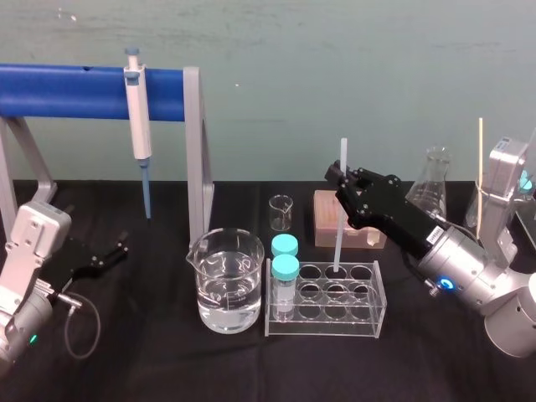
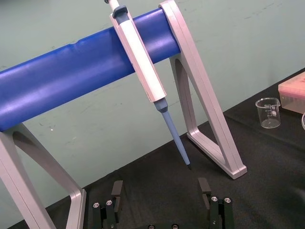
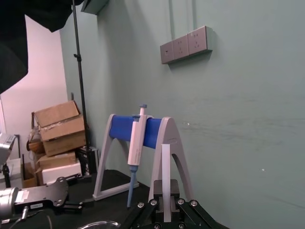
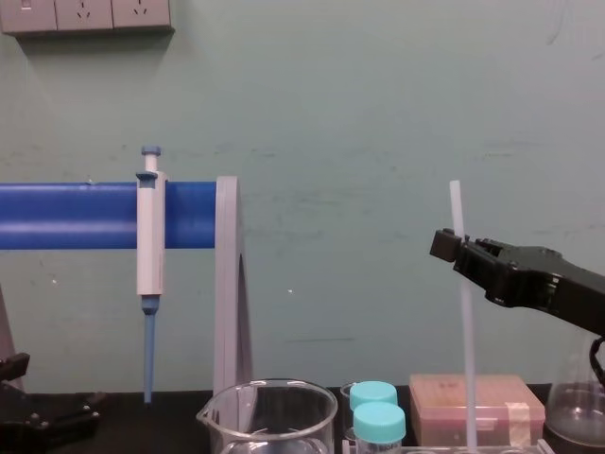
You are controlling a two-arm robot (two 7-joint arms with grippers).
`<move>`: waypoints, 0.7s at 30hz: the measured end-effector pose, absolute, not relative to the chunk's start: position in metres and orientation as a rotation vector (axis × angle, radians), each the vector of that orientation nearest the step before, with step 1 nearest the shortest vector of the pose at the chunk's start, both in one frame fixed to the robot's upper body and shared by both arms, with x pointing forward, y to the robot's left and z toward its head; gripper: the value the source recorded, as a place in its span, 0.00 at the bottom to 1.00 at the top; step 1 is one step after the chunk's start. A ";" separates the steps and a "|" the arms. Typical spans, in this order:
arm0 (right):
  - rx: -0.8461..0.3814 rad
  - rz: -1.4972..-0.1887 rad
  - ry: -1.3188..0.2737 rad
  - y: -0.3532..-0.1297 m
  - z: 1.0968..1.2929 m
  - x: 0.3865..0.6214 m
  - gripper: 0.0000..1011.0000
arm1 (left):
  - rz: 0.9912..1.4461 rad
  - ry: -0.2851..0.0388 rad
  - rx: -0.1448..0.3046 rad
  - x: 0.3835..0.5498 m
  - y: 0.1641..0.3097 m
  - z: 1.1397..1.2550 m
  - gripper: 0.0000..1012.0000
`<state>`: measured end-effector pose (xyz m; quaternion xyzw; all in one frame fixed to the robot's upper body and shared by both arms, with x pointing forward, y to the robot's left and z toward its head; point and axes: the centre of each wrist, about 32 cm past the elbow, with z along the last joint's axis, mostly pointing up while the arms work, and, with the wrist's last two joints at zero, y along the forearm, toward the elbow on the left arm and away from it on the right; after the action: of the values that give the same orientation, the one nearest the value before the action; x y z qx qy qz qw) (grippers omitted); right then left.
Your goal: Pick up the stirring rod with one hand, then place it down.
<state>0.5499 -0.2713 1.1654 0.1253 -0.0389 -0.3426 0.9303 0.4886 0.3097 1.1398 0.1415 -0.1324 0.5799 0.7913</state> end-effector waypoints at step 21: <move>0.233 -0.722 -0.068 -0.267 1.142 0.555 0.07 | 1.248 -0.285 0.305 0.489 0.310 1.140 0.99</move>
<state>0.5549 -0.2672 1.1417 0.1136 -0.0334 -0.3522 0.9284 0.4886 0.3097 1.1398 0.1415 -0.1324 0.5799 0.7913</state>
